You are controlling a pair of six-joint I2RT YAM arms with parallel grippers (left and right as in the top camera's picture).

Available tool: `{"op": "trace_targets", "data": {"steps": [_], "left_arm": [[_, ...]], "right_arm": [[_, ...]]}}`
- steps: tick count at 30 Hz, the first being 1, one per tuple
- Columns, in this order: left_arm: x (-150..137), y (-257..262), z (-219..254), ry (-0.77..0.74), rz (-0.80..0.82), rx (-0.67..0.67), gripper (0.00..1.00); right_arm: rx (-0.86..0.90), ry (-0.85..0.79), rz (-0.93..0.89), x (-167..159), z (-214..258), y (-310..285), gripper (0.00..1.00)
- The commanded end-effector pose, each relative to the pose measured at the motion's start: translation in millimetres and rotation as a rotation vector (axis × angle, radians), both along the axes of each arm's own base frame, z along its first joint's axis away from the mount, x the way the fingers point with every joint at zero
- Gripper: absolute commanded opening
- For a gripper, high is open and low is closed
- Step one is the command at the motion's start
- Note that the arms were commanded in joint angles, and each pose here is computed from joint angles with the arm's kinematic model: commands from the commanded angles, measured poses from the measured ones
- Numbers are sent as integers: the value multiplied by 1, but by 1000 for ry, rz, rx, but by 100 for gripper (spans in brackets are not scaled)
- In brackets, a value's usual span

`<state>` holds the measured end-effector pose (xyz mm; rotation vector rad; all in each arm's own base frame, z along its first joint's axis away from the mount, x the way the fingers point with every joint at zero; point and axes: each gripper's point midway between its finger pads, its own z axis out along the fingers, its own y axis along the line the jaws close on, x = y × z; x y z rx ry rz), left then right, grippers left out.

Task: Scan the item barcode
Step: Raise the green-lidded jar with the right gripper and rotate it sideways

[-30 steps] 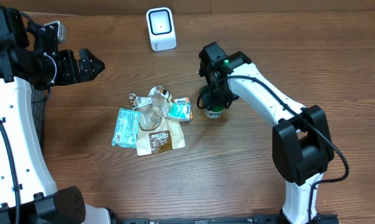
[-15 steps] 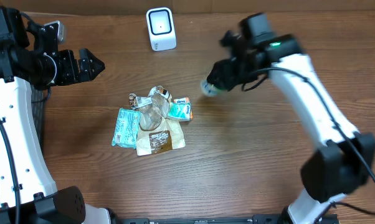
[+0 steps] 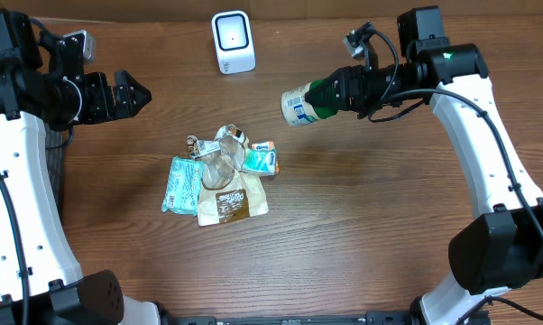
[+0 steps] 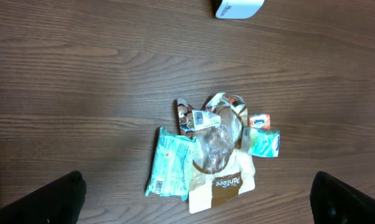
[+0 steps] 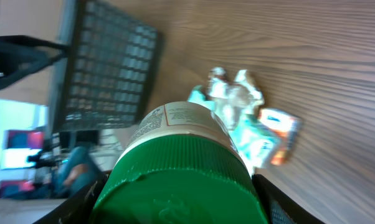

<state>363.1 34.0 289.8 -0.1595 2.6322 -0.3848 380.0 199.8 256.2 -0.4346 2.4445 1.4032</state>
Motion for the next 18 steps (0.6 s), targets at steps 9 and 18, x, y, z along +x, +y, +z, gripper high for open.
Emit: {"op": "trace_targets", "data": {"steps": [9,18], "left_arm": [[-1,-2,5,-19,-23,22,99],[-2,-2,5,-18,-23,22,100]], "right_arm": [[313,-34,154,-23,63,20,27],[267,-41,134,-20,55,19,27]]}}
